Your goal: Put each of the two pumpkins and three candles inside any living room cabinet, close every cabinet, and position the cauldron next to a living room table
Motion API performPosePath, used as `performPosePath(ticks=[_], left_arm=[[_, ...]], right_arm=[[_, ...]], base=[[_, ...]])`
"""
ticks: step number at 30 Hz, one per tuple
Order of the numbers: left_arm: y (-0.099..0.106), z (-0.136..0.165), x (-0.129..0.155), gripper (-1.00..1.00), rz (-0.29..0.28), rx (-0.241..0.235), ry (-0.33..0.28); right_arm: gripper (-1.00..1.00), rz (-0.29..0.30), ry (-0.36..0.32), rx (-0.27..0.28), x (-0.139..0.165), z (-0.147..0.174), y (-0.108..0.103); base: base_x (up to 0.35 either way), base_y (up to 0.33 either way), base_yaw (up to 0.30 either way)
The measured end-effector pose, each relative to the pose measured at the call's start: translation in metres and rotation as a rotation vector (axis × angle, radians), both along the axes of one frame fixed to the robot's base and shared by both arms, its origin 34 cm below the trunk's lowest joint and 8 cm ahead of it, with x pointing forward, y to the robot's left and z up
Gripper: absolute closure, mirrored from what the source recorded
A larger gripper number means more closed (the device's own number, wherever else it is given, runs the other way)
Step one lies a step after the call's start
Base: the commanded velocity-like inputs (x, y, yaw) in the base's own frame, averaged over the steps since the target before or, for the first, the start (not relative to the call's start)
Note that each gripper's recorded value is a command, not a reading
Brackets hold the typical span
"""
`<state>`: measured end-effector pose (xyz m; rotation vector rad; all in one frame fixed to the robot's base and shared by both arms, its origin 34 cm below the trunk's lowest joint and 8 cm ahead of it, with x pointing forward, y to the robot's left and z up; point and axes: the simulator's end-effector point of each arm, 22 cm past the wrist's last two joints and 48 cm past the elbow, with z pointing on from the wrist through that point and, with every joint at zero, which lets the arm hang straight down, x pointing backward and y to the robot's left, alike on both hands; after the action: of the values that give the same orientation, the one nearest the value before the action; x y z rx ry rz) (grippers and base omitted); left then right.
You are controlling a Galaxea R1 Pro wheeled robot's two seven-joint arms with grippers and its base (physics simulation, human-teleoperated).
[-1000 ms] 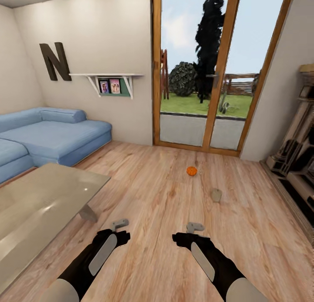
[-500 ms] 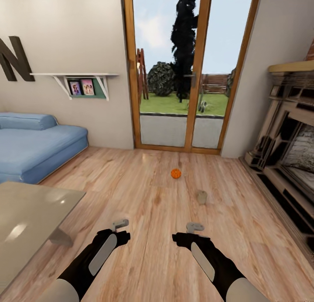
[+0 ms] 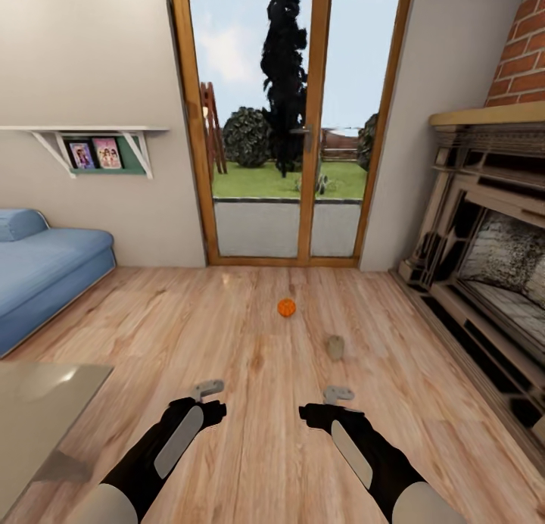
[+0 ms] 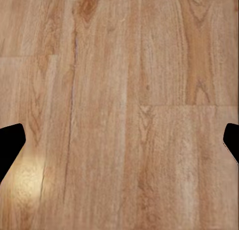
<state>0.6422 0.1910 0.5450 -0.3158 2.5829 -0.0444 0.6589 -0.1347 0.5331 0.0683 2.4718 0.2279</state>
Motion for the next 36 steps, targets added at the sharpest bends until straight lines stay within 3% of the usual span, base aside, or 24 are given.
performPosePath(ticks=[36], left_arm=[[-0.0007,0.0,0.0,-1.0,-0.001,0.0,0.0]], right_arm=[[-1.0,-0.003,0.003,0.009,-0.0003,0.0002,0.0018]], base=[[0.341,0.0,-0.001]])
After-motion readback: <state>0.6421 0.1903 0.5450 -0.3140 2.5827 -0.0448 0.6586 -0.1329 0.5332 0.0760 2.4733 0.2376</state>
